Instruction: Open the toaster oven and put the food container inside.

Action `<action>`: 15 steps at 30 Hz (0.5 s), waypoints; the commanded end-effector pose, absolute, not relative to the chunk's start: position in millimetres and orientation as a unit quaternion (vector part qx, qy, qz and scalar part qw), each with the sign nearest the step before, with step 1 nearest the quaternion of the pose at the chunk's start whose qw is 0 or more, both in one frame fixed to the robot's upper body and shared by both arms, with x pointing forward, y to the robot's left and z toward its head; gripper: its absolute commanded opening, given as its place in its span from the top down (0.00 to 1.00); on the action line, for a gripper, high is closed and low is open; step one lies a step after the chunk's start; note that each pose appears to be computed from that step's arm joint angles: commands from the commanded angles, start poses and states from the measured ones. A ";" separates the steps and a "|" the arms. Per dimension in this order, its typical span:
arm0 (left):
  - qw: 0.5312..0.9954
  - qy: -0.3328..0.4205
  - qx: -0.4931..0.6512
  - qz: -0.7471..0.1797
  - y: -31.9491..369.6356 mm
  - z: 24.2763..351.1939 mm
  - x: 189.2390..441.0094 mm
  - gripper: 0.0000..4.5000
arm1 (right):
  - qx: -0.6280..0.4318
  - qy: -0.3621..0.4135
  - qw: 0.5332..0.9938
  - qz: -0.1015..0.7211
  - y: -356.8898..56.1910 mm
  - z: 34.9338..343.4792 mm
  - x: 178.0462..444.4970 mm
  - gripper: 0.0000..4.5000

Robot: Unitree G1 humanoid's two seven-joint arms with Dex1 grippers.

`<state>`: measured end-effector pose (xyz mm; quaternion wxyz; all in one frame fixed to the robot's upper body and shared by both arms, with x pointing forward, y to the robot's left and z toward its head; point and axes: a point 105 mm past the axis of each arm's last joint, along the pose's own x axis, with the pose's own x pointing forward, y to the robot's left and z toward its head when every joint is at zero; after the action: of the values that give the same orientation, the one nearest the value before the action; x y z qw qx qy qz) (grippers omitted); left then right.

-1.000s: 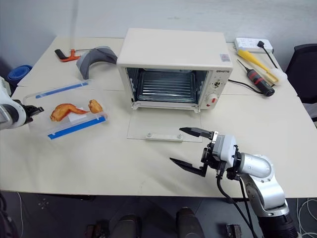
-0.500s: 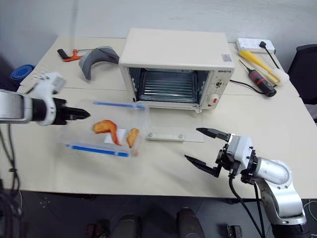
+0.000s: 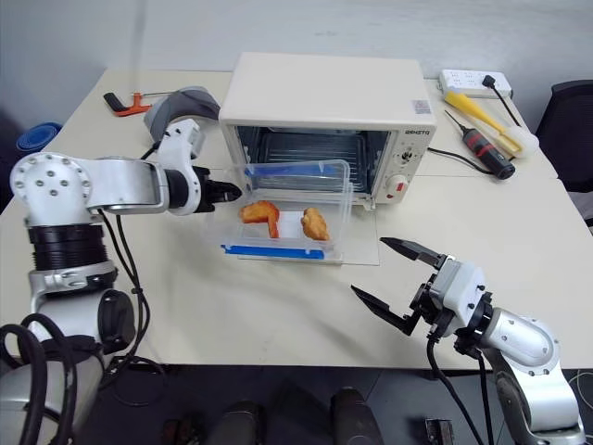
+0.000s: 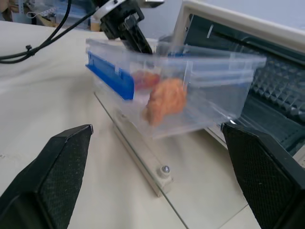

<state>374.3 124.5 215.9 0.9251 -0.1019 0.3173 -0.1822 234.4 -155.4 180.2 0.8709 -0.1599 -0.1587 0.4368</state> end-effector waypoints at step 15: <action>0.931 0.272 -0.116 -0.213 123.3 239.5 375.0 0.45 | -0.138 -0.176 0.879 0.421 -150.9 194.1 224.4 0.00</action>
<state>377.9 118.4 218.0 0.9233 -0.1171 0.3094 -0.1950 229.2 -152.7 182.3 0.8811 -0.1428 -0.1615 0.4210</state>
